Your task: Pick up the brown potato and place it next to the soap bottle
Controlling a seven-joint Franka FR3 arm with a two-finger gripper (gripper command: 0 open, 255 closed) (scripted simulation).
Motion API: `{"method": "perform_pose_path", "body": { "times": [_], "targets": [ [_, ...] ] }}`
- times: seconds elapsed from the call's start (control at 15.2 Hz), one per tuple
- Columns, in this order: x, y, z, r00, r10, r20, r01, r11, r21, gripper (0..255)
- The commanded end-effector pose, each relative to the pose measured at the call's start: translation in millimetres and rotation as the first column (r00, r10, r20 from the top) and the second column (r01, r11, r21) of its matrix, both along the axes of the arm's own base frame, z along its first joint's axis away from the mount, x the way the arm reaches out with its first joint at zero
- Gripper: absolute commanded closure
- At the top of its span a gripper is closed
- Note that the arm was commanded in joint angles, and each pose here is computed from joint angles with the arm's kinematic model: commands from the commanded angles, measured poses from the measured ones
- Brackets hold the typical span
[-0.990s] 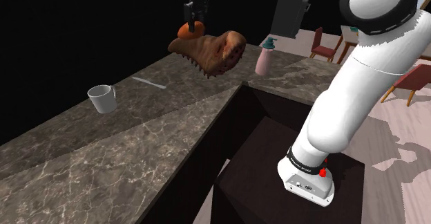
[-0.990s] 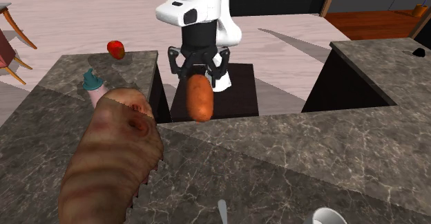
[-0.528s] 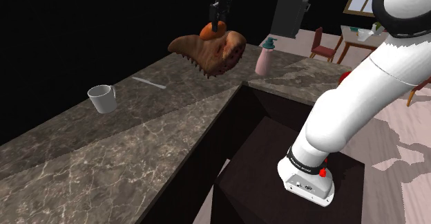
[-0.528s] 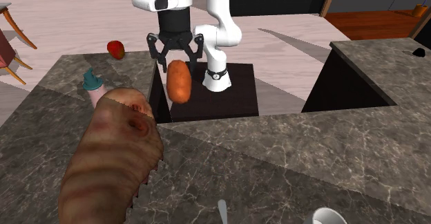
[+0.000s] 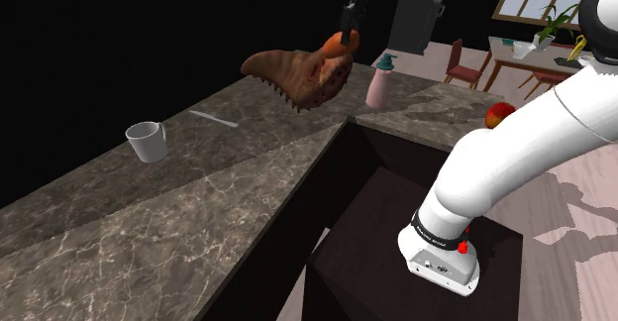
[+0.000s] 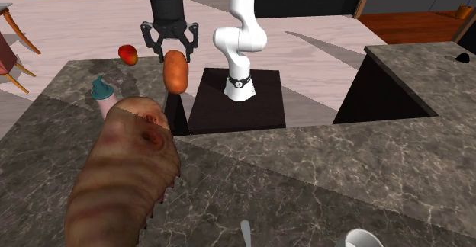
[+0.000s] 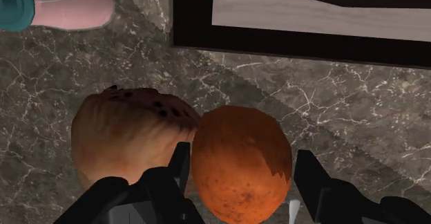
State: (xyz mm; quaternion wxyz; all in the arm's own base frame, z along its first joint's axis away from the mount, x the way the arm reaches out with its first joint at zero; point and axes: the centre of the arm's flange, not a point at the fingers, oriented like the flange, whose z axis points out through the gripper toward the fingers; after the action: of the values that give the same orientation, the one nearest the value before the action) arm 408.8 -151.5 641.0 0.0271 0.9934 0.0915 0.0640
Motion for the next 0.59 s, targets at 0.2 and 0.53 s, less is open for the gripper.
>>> {"method": "perform_pose_path", "body": {
  "times": [0.2,0.53],
  "targets": [
    [-43,-49,-1,1.000,0.002,0.000,-0.002,1.000,0.000,255],
    [-88,-97,-1,1.000,0.002,0.000,-0.002,1.000,0.000,255]
  ]
}}
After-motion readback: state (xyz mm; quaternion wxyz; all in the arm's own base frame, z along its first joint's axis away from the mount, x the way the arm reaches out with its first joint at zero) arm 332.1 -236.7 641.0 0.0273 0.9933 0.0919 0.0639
